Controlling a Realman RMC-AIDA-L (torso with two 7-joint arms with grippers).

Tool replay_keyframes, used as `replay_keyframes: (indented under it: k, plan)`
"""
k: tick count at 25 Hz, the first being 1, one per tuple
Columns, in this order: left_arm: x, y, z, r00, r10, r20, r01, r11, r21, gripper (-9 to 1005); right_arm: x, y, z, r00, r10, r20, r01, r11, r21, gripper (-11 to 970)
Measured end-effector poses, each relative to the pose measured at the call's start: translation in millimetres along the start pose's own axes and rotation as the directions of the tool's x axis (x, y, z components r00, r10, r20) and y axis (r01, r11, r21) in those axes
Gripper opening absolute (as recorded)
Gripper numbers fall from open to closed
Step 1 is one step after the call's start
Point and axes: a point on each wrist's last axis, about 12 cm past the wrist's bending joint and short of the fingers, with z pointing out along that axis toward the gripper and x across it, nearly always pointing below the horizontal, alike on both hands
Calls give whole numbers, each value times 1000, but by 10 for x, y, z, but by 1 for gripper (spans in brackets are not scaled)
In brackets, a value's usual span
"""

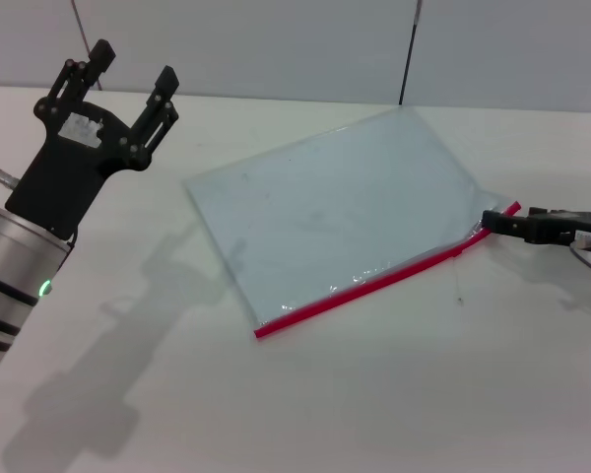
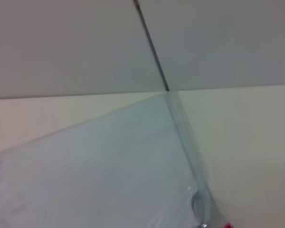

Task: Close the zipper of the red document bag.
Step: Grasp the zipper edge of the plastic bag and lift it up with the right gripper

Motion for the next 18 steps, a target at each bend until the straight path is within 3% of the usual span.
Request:
replay_keyframes:
  k: [11,18]
  plan:
    - [-3,-8,28,1000,-1,3,1,1000,4,706,-103,252,165,997,-64,-36,61,995,-84,888]
    - [8,-12,41,1000,-3,-5,3,1000,6,702,-117,297,203,996,-76,-37,73,993,-88,858]
